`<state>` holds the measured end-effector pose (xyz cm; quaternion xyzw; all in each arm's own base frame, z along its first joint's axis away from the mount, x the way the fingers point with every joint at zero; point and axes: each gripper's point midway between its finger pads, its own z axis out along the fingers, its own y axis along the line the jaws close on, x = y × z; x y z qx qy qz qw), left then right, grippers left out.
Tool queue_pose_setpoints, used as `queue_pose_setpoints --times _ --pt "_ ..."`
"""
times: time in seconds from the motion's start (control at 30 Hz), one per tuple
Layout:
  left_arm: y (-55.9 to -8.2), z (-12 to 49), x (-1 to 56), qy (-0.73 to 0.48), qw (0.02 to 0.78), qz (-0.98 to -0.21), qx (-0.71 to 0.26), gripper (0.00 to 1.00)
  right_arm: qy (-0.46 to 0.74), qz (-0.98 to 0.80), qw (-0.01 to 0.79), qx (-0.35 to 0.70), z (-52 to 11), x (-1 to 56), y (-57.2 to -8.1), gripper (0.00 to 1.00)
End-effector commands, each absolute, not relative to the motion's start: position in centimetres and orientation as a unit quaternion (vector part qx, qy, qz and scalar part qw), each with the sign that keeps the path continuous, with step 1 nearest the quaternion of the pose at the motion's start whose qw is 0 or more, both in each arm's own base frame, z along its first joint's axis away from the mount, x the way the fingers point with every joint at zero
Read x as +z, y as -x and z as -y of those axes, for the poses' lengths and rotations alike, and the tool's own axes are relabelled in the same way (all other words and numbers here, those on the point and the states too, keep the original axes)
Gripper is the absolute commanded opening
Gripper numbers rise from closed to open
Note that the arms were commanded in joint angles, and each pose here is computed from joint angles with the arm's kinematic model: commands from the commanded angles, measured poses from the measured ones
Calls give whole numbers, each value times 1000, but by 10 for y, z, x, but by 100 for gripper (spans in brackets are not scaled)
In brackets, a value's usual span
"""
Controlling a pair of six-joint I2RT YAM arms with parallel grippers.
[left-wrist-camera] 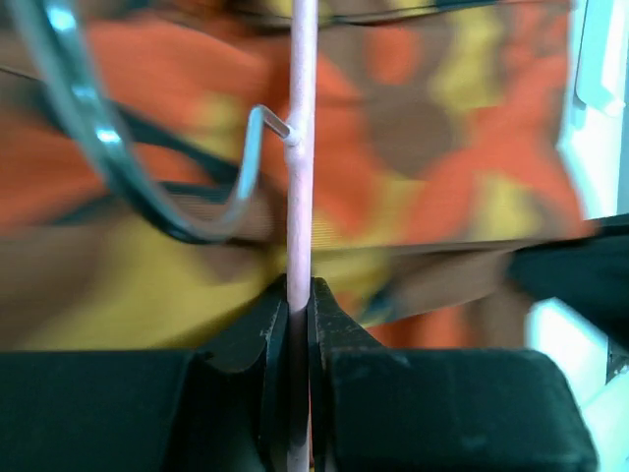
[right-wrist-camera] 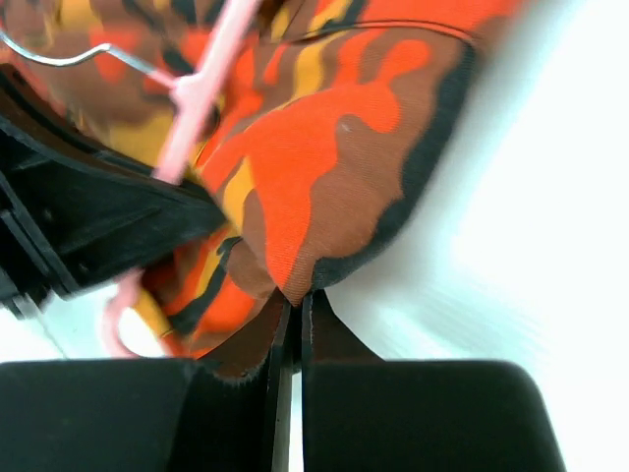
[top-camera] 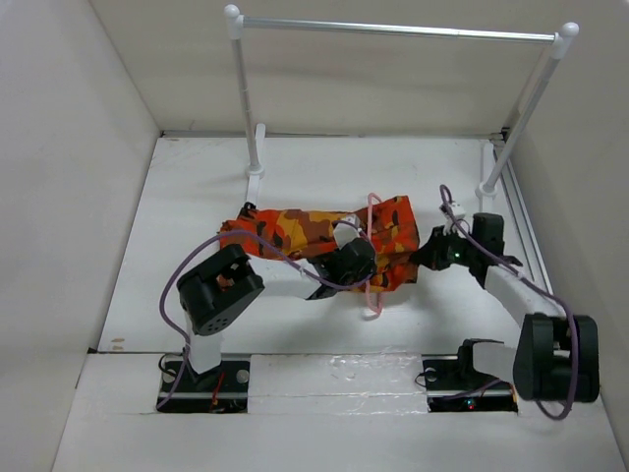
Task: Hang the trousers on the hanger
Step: Place trousers on hanger
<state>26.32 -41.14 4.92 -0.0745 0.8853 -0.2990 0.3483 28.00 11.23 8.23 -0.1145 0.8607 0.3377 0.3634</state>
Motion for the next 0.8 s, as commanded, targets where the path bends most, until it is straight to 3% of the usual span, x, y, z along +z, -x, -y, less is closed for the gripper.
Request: queue_pose_setpoints --times 0.0,0.17,0.4,0.5,0.53,0.57,0.6,0.67,0.77 --pt "-261 345 28 75 354 -913 -187 0 114 -851 435 272 -68 113 -286 0" --pt "-262 316 27 66 363 -918 -146 0 84 -860 457 211 -27 123 -275 0" --pt "-265 280 -3 85 335 -936 -72 0 36 -860 454 229 -4 115 -277 0" --pt "-257 299 -4 66 328 -938 -92 0 27 -860 448 241 -11 109 -284 0" --pt "-259 312 4 62 336 -934 -106 0 43 -862 438 253 -24 106 -286 8" --pt "-258 319 7 60 337 -933 -110 0 52 -866 427 254 -29 102 -286 42" --pt "-256 327 5 54 335 -934 -110 0 55 -874 412 252 -31 97 -290 59" --pt "-251 348 14 44 338 -931 -131 0 63 -872 414 253 -37 98 -298 77" --pt "-248 358 13 46 329 -932 -146 0 58 -873 423 237 -32 103 -317 86"
